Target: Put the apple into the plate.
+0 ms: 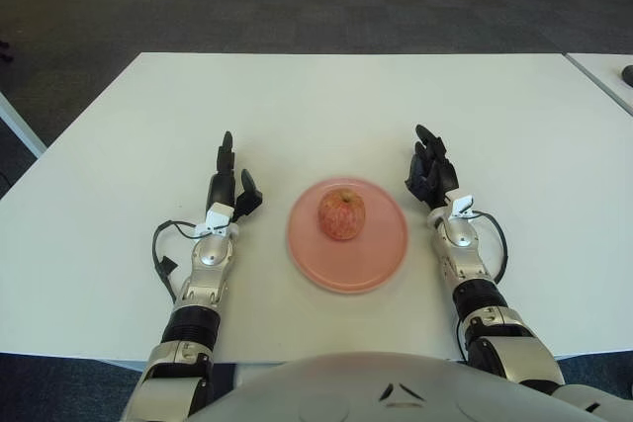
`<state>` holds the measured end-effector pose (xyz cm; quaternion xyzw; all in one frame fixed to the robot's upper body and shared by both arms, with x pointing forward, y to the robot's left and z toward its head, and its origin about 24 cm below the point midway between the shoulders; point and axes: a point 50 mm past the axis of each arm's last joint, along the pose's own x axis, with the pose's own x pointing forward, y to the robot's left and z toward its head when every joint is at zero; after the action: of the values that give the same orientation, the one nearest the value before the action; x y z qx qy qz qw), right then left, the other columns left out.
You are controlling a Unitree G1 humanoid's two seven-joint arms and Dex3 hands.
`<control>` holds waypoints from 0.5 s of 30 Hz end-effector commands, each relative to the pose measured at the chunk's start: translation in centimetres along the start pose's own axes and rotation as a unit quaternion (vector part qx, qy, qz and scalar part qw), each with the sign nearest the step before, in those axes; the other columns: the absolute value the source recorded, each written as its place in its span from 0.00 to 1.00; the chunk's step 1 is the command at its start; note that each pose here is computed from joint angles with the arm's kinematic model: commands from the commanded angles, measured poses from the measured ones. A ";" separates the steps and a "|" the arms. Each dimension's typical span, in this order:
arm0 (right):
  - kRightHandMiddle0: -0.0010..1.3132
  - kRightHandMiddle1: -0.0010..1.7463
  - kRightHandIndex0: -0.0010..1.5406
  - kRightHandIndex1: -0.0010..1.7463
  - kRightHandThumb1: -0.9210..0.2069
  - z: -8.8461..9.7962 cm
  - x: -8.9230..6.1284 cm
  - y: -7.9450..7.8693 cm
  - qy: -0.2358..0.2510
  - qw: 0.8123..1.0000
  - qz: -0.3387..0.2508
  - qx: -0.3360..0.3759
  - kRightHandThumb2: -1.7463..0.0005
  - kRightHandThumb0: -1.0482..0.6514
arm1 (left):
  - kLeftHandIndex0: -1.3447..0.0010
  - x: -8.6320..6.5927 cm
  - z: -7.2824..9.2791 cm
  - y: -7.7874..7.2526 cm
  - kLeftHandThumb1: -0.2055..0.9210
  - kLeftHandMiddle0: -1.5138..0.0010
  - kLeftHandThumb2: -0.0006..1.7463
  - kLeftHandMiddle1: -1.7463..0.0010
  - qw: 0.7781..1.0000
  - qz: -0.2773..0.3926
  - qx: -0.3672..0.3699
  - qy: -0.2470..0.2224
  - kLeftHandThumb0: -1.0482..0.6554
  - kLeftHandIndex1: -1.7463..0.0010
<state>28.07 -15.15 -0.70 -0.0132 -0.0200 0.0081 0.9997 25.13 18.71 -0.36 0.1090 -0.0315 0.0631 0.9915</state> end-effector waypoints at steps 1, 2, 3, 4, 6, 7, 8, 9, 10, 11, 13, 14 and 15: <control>0.00 0.18 0.09 0.01 0.00 -1.9 -1.5 -0.5 0.064 0.998 0.002 0.002 0.46 0.30 | 1.00 -0.2 -0.1 0.1 1.00 1.00 0.66 1.00 1.000 -0.006 0.004 0.001 0.01 1.00; 0.00 0.18 0.09 0.01 0.00 -1.9 -1.5 -0.5 0.066 0.998 0.004 0.002 0.46 0.30 | 1.00 -0.2 -0.2 0.1 1.00 1.00 0.66 1.00 1.000 -0.006 0.003 0.002 0.01 1.00; 0.00 0.17 0.09 0.01 0.00 -1.8 -1.5 -0.6 0.068 0.998 0.006 0.001 0.46 0.30 | 1.00 -0.2 -0.2 0.1 1.00 1.00 0.66 1.00 1.000 -0.006 0.002 0.004 0.00 1.00; 0.00 0.17 0.09 0.01 0.00 -1.7 -1.5 -0.6 0.069 0.998 0.007 0.001 0.46 0.30 | 1.00 -0.1 -0.2 0.1 1.00 1.00 0.66 1.00 1.000 -0.005 0.002 0.005 0.00 1.00; 0.00 0.16 0.09 0.01 0.00 -1.5 -1.6 -0.6 0.071 0.997 0.009 0.000 0.46 0.30 | 1.00 -0.1 -0.2 0.1 1.00 1.00 0.66 1.00 1.000 -0.005 0.001 0.006 0.00 1.00; 0.00 0.16 0.09 0.01 0.00 -1.4 -1.6 -0.7 0.072 0.997 0.009 0.000 0.46 0.30 | 1.00 -0.1 -0.2 0.2 1.00 1.00 0.66 1.00 1.000 -0.005 0.001 0.007 0.00 1.00; 0.00 0.16 0.10 0.01 0.00 -1.3 -1.7 -0.7 0.073 0.997 0.009 -0.001 0.46 0.30 | 1.00 -0.1 -0.3 0.2 1.00 1.00 0.66 1.00 1.000 -0.004 0.001 0.007 0.00 1.00; 0.00 0.15 0.10 0.01 0.00 -1.3 -1.7 -0.6 0.075 0.997 0.008 -0.001 0.46 0.30 | 1.00 -0.1 -0.3 0.1 1.00 1.00 0.66 1.00 1.000 -0.005 0.001 0.007 0.01 1.00; 0.00 0.15 0.10 0.01 0.00 -1.2 -1.8 -0.6 0.077 0.997 0.008 -0.001 0.46 0.30 | 1.00 -0.1 -0.3 0.1 1.00 1.00 0.66 1.00 1.000 -0.005 0.001 0.007 0.01 1.00; 0.00 0.15 0.10 0.01 0.00 -1.2 -1.8 -0.6 0.079 0.997 0.008 -0.001 0.46 0.30 | 1.00 -0.1 -0.3 0.2 1.00 1.00 0.66 1.00 1.000 -0.005 0.001 0.007 0.01 1.00; 0.00 0.14 0.10 0.01 0.00 -1.0 -1.9 -0.6 0.081 0.997 0.007 -0.001 0.47 0.30 | 1.00 -0.1 -0.3 0.2 1.00 1.00 0.66 1.00 1.000 -0.006 0.001 0.008 0.01 1.00; 0.00 0.14 0.10 0.01 0.00 -0.9 -1.9 -0.6 0.083 0.997 0.006 -0.001 0.47 0.30 | 1.00 -0.1 -0.3 0.2 1.00 1.00 0.67 1.00 1.000 -0.006 0.001 0.008 0.01 1.00; 0.00 0.14 0.10 0.01 0.00 -0.8 -2.0 -0.6 0.083 0.997 0.006 -0.001 0.47 0.30 | 1.00 -0.2 -0.3 0.2 1.00 1.00 0.67 1.00 1.000 -0.006 0.001 0.008 0.01 1.00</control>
<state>27.22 -15.51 -0.15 -0.0168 0.0158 0.0190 0.9996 25.12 18.75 -0.38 0.1090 -0.0309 0.0611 0.9917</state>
